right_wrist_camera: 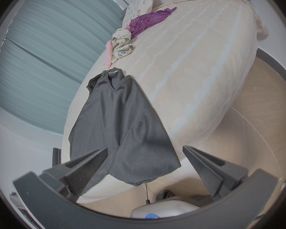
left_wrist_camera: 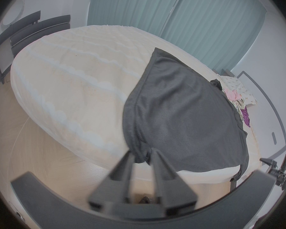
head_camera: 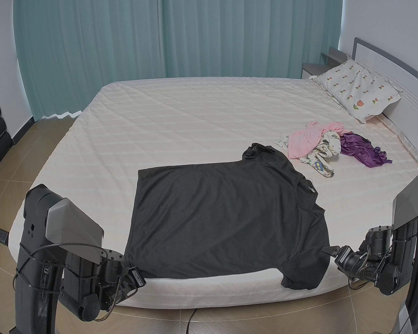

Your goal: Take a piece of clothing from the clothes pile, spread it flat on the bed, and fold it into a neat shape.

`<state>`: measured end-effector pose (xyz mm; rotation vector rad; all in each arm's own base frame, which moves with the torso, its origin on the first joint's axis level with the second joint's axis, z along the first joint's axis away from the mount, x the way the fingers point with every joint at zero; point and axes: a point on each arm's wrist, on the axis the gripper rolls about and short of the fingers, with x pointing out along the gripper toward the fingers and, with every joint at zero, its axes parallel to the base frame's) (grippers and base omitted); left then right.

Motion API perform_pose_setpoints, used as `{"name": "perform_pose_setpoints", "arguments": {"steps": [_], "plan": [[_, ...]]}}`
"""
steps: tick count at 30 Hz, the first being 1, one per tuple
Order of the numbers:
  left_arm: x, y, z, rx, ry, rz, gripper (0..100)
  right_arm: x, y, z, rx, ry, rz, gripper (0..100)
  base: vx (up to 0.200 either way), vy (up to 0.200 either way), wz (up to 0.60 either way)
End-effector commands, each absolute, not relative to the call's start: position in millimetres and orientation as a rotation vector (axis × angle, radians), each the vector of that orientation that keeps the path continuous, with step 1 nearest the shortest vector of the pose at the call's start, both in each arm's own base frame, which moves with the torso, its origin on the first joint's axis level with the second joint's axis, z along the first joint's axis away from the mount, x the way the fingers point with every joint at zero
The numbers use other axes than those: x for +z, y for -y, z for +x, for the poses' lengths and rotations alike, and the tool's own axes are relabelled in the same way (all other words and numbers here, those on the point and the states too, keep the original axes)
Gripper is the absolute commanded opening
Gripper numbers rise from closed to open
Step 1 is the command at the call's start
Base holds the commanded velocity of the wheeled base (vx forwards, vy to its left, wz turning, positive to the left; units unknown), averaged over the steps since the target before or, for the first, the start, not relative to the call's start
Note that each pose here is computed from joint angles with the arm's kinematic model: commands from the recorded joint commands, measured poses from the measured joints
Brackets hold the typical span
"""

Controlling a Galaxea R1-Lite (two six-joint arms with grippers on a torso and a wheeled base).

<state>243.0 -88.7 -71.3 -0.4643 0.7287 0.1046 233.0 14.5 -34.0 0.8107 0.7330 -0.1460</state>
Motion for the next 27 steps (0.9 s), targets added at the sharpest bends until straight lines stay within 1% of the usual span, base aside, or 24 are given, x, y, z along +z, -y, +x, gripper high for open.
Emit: {"name": "perform_pose_setpoints", "arguments": {"steps": [1, 3, 4, 7, 10, 12, 15, 18, 21, 27], "plan": [[-59.0, 76.3, 246.9, 0.144, -0.684, -0.518, 0, -35.1, -13.8, 233.5, -0.13, -0.733, 0.782, 100, 0.0, 0.0, 0.0], [-54.7, 73.4, 248.8, 0.152, -0.668, -0.552, 0, -36.9, -12.1, 234.7, -0.127, -0.735, 0.764, 100, 0.0, 0.0, 0.0], [-52.8, 71.4, 249.5, 0.158, -0.666, -0.598, 0, -43.0, -9.3, 237.3, -0.126, -0.743, 0.729, 100, 0.0, 0.0, 0.0], [-53.7, 72.6, 248.7, 0.122, -0.696, -0.65, 0, -53.6, -8.1, 246.3, -0.106, -0.751, 0.673, 100, 0.0, 0.0, 0.0], [-53.0, 72.6, 250.5, 0.11, -0.694, -0.661, 0, -59.6, -8.4, 253.4, -0.09, -0.747, 0.653, 100, 0.0, 0.0, 0.0], [-53.1, 69.5, 252.7, 0.118, -0.685, -0.67, 0, -64.9, -8.3, 266.7, -0.077, -0.723, 0.64, 100, 0.0, 0.0, 0.0], [-52.1, 68.3, 257.3, 0.116, -0.655, -0.681, 0, -70.6, -8.6, 280.8, -0.073, -0.725, 0.631, 100, 0.0, 0.0, 0.0], [-50.0, 62.0, 265.7, 0.129, -0.618, -0.701, 0, -70.6, -8.4, 295.4, -0.07, -0.723, 0.617, 100, 0.0, 0.0, 0.0], [-50.8, 61.2, 266.1, 0.133, -0.619, -0.702, 0, -69.2, -5.4, 313.4, -0.067, -0.687, 0.62, 100, 0.0, 0.0, 0.0], [-50.8, 61.2, 266.1, 0.133, -0.619, -0.702, 0, -65.1, -6.0, 323.6, -0.06, -0.67, 0.621, 100, 0.0, 0.0, 0.0]]}}
